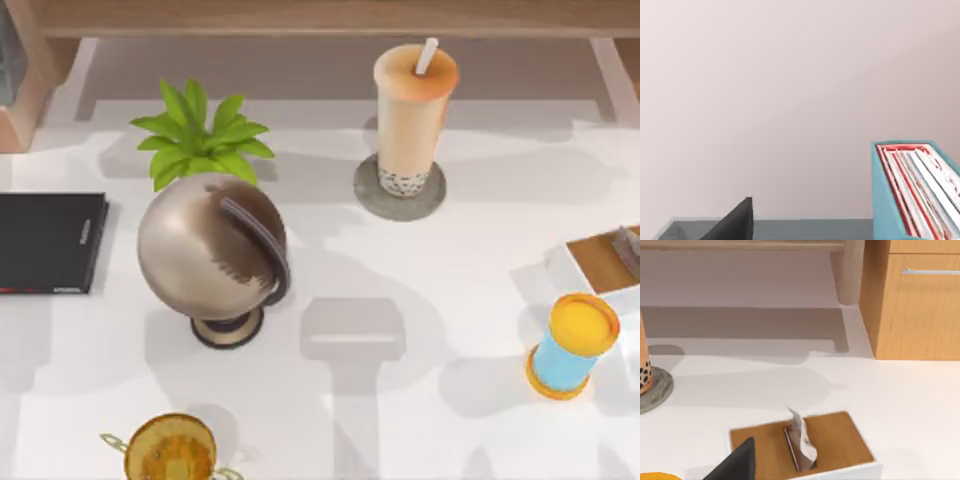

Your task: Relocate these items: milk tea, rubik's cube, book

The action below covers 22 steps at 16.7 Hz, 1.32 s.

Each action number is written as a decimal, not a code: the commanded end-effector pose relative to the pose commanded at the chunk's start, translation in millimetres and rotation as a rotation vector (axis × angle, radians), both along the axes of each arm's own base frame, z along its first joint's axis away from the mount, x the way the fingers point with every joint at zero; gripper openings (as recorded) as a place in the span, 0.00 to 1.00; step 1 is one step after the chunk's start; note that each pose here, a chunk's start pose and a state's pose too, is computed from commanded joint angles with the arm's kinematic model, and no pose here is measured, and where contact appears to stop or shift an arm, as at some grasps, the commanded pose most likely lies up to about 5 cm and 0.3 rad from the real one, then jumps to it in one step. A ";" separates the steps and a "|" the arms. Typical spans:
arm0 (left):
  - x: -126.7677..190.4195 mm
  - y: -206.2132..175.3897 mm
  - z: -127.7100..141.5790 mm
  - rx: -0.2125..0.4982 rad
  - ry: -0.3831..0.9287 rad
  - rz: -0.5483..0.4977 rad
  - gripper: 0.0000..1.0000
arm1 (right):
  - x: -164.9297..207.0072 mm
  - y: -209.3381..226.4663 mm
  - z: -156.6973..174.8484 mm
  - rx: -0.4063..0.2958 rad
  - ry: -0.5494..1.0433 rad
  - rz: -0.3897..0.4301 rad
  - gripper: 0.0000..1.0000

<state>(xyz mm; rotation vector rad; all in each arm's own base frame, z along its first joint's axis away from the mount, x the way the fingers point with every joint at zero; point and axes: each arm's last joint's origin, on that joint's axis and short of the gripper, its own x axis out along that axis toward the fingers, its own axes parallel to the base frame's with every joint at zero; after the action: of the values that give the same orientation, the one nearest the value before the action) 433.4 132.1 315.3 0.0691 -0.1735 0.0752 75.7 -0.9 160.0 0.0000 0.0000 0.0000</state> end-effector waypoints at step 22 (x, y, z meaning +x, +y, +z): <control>34.1 -7.1 -67.8 -0.081 0.178 -0.093 1.00 | 0.0 0.0 0.0 0.000 0.000 0.000 1.00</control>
<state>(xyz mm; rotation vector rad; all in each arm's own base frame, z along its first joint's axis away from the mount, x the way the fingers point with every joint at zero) 467.5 125.0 247.6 -0.0134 0.0041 -0.0173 75.7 -0.9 160.0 0.0000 0.0000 0.0000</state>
